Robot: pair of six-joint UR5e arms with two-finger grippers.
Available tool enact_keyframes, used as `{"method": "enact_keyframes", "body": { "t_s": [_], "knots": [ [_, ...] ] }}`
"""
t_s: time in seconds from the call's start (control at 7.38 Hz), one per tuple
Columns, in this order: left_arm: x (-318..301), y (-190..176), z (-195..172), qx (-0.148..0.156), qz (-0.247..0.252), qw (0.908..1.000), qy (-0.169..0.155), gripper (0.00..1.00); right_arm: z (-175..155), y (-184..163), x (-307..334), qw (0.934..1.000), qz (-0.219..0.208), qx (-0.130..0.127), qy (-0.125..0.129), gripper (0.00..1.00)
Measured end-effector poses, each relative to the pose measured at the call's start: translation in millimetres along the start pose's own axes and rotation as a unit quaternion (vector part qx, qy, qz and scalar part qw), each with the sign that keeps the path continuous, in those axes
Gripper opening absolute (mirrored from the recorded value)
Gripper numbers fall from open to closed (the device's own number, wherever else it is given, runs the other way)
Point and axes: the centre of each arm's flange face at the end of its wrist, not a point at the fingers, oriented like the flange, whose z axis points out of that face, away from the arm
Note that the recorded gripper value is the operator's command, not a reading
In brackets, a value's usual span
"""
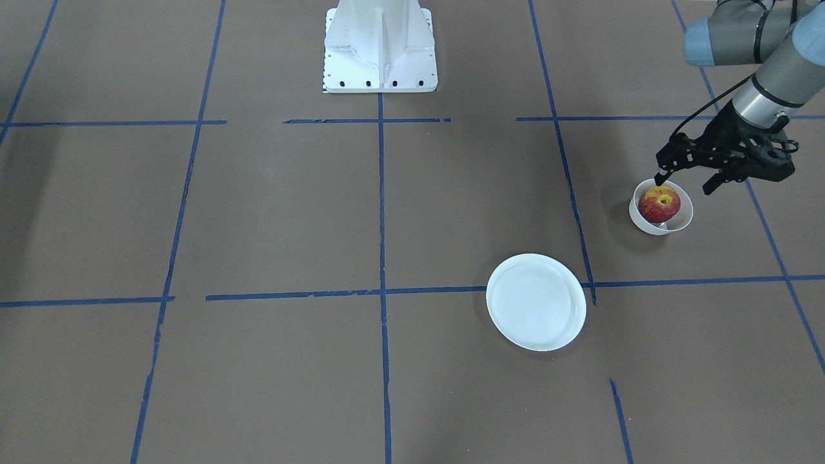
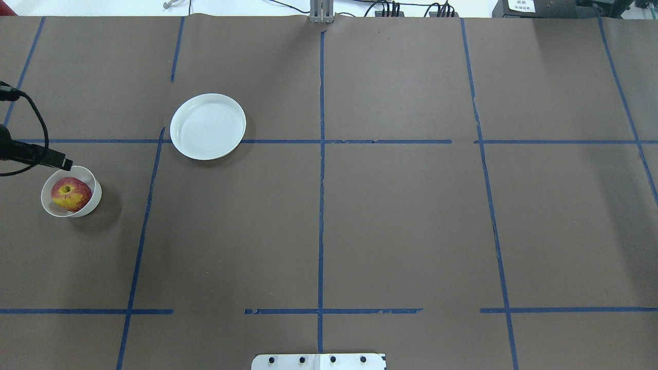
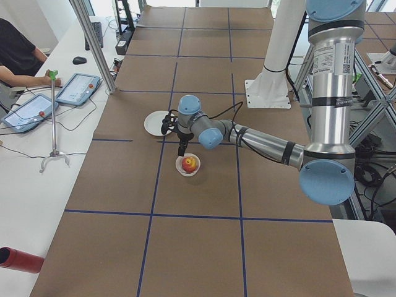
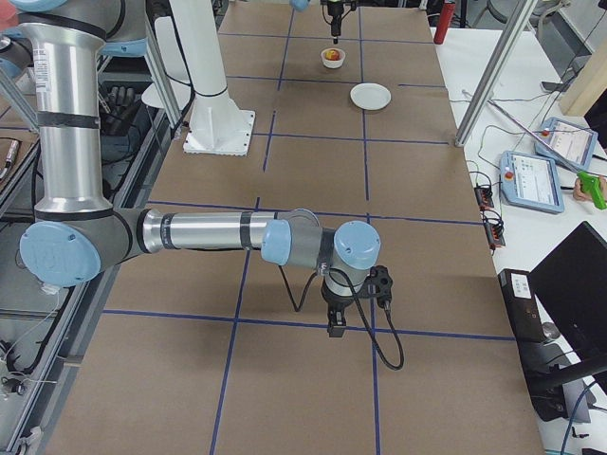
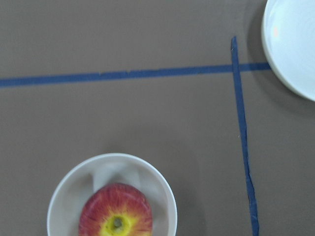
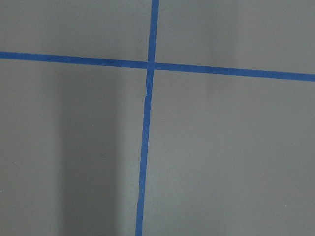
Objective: Move apple from plate to bowl
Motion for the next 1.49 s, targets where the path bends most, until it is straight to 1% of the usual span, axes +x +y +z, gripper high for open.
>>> {"method": "enact_keyframes", "body": {
  "t_s": [0.14, 0.27, 0.41, 0.54, 0.68, 0.81, 0.95, 1.08, 1.22, 1.35, 1.49],
  "knots": [
    [-19.2, -8.2, -15.0, 0.012, 0.025, 0.9995, -0.012, 1.00, 0.0, 0.0, 0.0, 1.0000, 0.000, 0.000, 0.000, 1.00],
    [-37.3, -18.6, -28.7, 0.011, 0.047, 0.9984, -0.031, 1.00, 0.0, 0.0, 0.0, 1.0000, 0.000, 0.000, 0.000, 1.00],
    [-52.7, -30.2, -41.1, 0.001, 0.064, 0.9967, -0.051, 1.00, 0.0, 0.0, 0.0, 1.0000, 0.000, 0.000, 0.000, 1.00],
    [-75.3, -39.1, -56.9, -0.009, 0.069, 0.9951, -0.070, 1.00, 0.0, 0.0, 0.0, 1.0000, 0.000, 0.000, 0.000, 1.00],
    [-104.9, -41.2, -75.6, -0.015, 0.062, 0.9942, -0.086, 1.00, 0.0, 0.0, 0.0, 1.0000, 0.000, 0.000, 0.000, 1.00],
    [-134.4, -35.0, -91.9, -0.025, 0.041, 0.9938, -0.100, 1.00, 0.0, 0.0, 0.0, 1.0000, 0.000, 0.000, 0.000, 1.00],
    [-165.5, -24.1, -104.1, -0.042, 0.008, 0.9930, -0.110, 1.00, 0.0, 0.0, 0.0, 1.0000, 0.000, 0.000, 0.000, 1.00],
    [-201.4, -9.0, -105.3, -0.064, -0.026, 0.9924, -0.102, 1.00, 0.0, 0.0, 0.0, 1.0000, 0.000, 0.000, 0.000, 1.00],
    [-231.1, 13.1, -94.2, -0.088, -0.045, 0.9924, -0.074, 1.00, 0.0, 0.0, 0.0, 1.0000, 0.000, 0.000, 0.000, 1.00],
    [-252.1, 36.7, -86.5, -0.103, -0.054, 0.9920, -0.051, 1.00, 0.0, 0.0, 0.0, 1.0000, 0.000, 0.000, 0.000, 1.00],
    [-266.2, 54.1, -86.0, -0.107, -0.060, 0.9916, -0.041, 1.00, 0.0, 0.0, 0.0, 1.0000, 0.000, 0.000, 0.000, 1.00]
  ]
}}
